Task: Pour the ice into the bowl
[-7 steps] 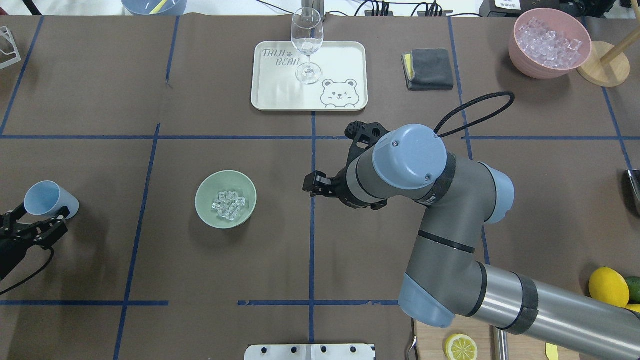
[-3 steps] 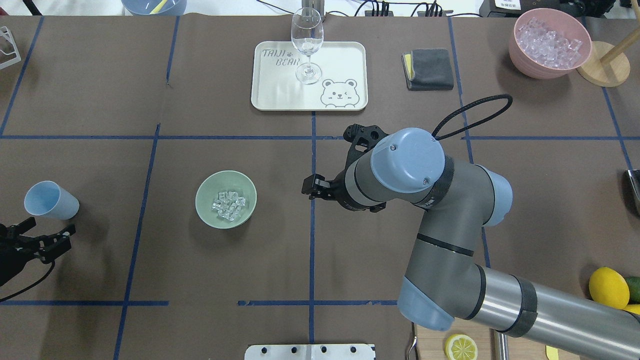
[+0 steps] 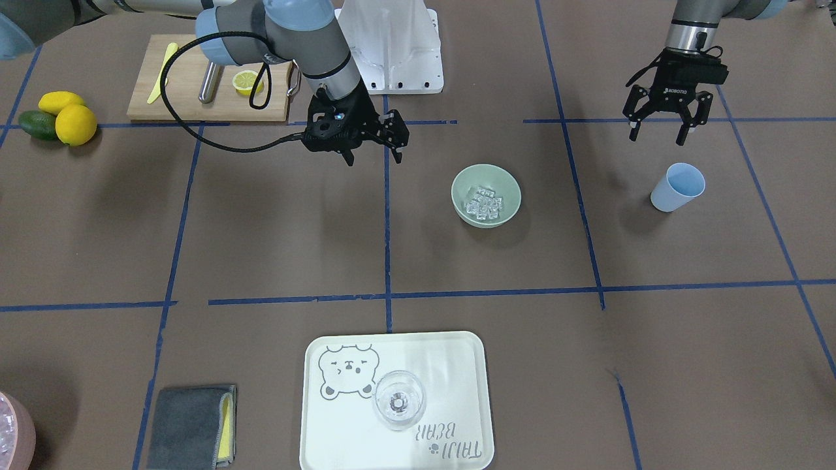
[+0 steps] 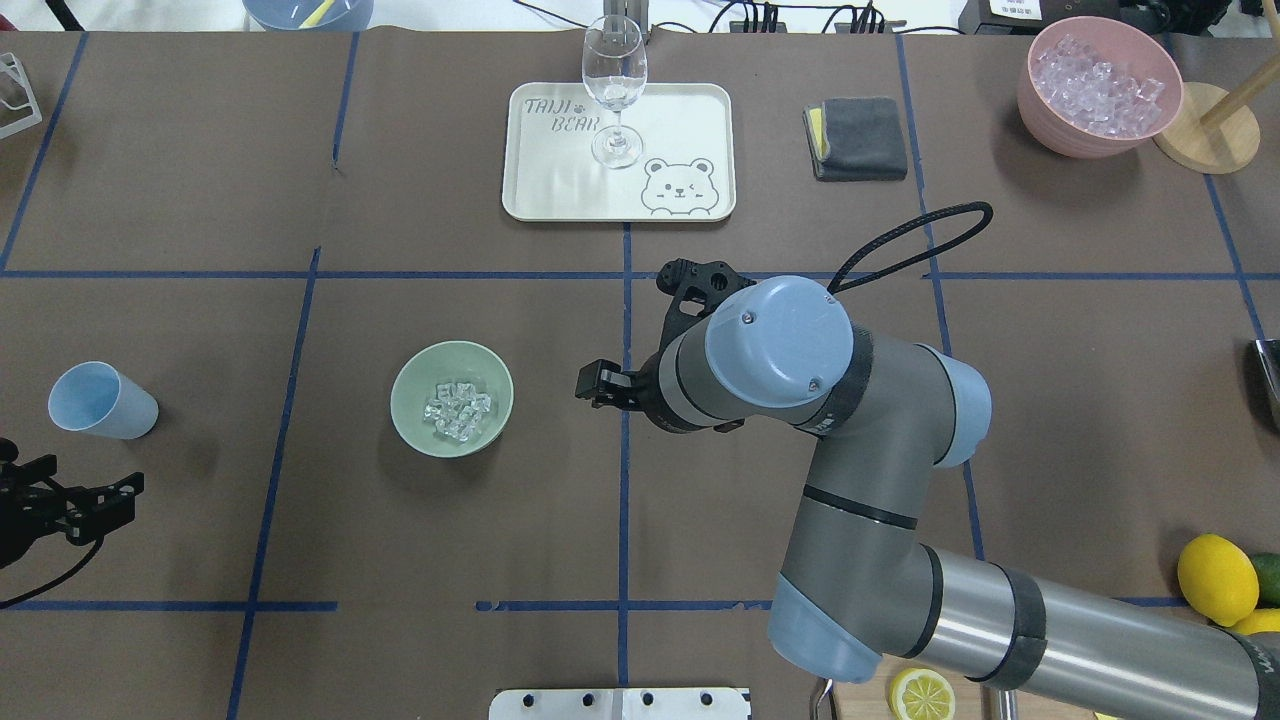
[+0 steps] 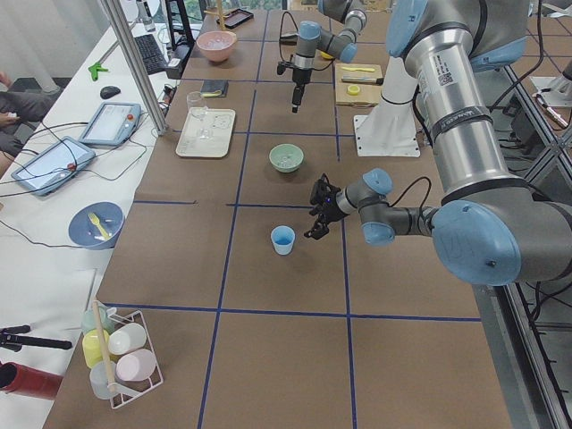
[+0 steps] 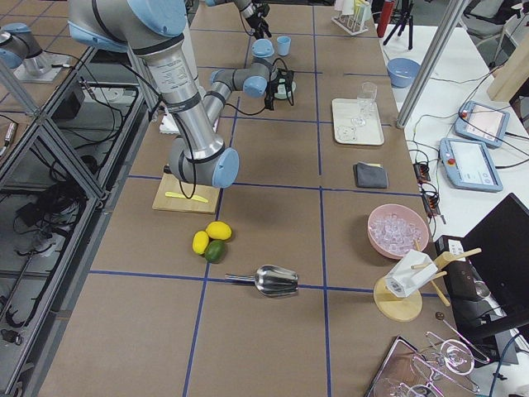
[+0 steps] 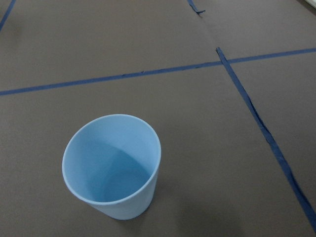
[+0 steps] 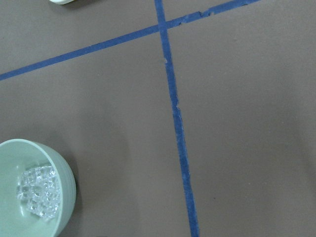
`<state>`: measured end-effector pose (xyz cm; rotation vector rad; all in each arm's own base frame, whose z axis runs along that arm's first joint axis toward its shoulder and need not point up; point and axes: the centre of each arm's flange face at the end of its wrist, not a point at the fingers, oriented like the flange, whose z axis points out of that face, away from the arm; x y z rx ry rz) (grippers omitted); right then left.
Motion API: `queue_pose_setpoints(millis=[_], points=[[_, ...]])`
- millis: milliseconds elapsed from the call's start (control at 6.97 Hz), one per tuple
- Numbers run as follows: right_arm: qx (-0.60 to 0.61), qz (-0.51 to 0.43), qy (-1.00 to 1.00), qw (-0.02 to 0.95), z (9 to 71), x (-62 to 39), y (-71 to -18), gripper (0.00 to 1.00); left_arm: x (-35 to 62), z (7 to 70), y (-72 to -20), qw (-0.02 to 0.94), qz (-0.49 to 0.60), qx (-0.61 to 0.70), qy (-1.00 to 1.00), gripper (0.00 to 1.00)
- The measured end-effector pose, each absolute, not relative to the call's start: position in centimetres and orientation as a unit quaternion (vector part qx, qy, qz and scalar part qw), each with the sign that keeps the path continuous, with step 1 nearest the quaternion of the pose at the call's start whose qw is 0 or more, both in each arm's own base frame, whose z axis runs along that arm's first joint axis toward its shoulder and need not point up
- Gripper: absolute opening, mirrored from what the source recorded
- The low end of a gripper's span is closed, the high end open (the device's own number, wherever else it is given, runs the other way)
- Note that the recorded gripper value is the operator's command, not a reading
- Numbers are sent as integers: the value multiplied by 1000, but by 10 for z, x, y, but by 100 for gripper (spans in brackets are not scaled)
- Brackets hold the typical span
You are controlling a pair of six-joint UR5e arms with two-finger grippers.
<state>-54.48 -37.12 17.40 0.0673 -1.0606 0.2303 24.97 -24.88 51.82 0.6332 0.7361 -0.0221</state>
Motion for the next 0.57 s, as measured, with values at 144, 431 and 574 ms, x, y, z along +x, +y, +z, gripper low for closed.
queue_pose_setpoints(millis=[144,431,574], points=[[35,110,-503,857,162,-563,-377,100,237,497,-257,893,16,290,343,100],[39,114,-490,863,129,-613,-400,100,208,488,-277,900,64,286,323,100],[43,118,-480,868,116,-637,-411,100,196,485,-292,903,81,286,309,100]])
